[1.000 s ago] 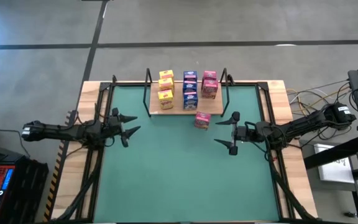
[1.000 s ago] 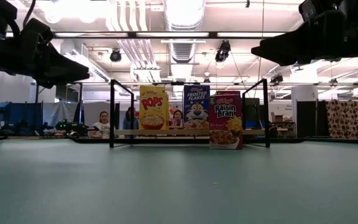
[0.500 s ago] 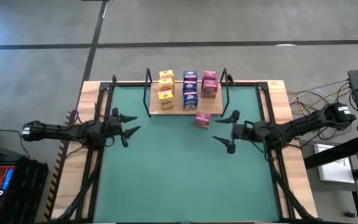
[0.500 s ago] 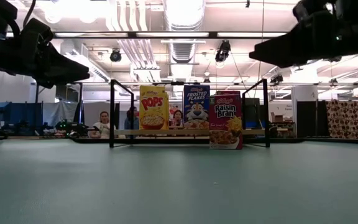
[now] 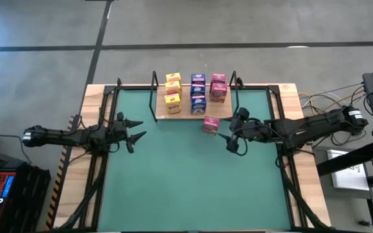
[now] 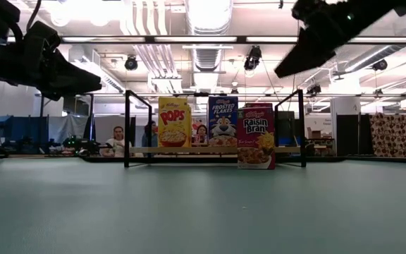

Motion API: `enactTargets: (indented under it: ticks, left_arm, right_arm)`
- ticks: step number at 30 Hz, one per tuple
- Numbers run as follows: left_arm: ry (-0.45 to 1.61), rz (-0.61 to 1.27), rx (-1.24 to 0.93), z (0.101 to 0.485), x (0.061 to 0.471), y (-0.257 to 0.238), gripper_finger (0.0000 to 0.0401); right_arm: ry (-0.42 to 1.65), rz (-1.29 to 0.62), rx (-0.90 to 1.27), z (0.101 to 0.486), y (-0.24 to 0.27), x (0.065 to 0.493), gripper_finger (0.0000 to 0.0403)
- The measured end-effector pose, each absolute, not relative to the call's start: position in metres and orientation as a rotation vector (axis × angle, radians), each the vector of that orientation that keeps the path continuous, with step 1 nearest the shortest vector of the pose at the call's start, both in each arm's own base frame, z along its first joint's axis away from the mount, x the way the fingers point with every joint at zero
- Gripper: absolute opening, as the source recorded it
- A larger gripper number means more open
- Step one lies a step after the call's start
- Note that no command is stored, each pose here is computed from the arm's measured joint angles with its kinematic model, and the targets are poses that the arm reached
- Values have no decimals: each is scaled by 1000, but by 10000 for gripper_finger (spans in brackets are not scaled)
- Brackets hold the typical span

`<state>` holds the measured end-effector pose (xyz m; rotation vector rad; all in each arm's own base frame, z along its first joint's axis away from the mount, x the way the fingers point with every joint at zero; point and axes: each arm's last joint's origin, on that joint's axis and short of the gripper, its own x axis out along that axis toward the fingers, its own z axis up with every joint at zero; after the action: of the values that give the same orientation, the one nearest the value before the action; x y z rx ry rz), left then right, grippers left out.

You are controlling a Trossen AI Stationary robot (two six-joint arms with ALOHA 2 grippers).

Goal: Stack cereal on shelf
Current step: Put the pink cereal box on the shelf aligned with the other pink cereal boxes

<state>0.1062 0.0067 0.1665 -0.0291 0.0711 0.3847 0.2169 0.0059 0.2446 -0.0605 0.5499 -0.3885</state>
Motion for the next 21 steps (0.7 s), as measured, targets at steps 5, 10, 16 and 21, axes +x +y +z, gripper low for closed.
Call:
enactTargets:
  ticks: [5, 10, 16, 21]
  left_arm:
    - [71, 385, -29, 166, 106, 7, 218]
    - [71, 385, -29, 166, 106, 7, 218]
    - [72, 385, -29, 166, 106, 7, 218]
    - [73, 385, -29, 166, 106, 7, 218]
  right_arm:
    - [563, -424, -40, 256, 4, 231, 327]
    - [618, -463, 7, 260, -7, 254, 327]
    - [825, -509, 61, 269, -17, 278, 349]
    - [998, -537, 104, 278, -28, 292, 366]
